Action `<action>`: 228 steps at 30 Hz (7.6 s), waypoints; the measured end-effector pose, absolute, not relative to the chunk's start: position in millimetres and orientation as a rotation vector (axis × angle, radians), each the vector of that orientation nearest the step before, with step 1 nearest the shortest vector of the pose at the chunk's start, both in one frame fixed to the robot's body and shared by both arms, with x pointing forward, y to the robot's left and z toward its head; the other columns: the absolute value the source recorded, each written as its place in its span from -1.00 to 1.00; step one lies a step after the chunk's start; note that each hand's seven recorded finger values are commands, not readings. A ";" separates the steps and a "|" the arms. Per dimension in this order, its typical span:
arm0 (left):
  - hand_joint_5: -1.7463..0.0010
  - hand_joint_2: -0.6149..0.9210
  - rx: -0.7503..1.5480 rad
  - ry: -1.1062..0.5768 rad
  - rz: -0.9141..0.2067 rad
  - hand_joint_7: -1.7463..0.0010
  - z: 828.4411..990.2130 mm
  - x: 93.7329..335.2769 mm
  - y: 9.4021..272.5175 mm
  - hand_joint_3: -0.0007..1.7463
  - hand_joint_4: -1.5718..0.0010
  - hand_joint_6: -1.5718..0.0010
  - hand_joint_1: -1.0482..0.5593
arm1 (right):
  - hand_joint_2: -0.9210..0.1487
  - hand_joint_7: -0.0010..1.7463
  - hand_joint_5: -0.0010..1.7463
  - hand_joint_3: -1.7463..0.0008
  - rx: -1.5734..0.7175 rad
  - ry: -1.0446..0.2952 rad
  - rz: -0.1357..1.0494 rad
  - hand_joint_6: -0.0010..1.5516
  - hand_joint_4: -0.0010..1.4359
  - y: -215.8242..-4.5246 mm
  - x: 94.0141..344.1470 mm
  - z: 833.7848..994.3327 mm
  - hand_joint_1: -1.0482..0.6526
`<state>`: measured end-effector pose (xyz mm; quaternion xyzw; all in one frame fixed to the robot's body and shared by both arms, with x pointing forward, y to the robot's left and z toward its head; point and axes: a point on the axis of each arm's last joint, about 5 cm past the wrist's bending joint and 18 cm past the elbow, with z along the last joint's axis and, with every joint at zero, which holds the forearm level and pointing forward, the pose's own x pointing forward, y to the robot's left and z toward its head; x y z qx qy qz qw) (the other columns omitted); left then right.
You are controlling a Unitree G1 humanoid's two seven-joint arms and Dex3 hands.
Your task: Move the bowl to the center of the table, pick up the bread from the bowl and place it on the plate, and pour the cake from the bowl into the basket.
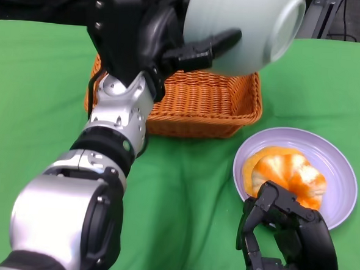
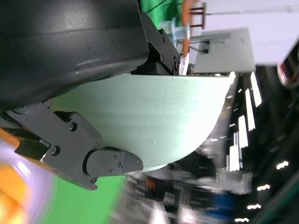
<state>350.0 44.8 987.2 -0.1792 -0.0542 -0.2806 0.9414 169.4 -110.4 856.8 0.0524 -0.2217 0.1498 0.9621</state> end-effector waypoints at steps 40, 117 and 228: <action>-1.00 1.00 -1.272 0.370 -0.358 -0.95 980.6 350.3 39.4 -0.53 0.01 0.31 0.08 | 0.08 0.84 1.00 -0.69 0.090 -0.460 0.302 -0.09 0.22 -109.8 170.5 851.0 0.15; -1.00 0.80 1.062 -1.361 -0.461 -1.00 914.9 308.8 163.6 -0.50 0.15 0.40 0.18 | 0.05 0.85 1.00 -0.71 0.088 -0.470 0.288 -0.15 0.20 -117.3 176.1 851.6 0.20; -0.85 0.62 0.069 -0.589 -0.557 -0.48 885.2 253.1 177.3 0.21 0.07 0.02 0.26 | 0.07 0.86 1.00 -0.69 0.066 -0.449 0.301 -0.13 0.19 -123.6 177.9 872.5 0.19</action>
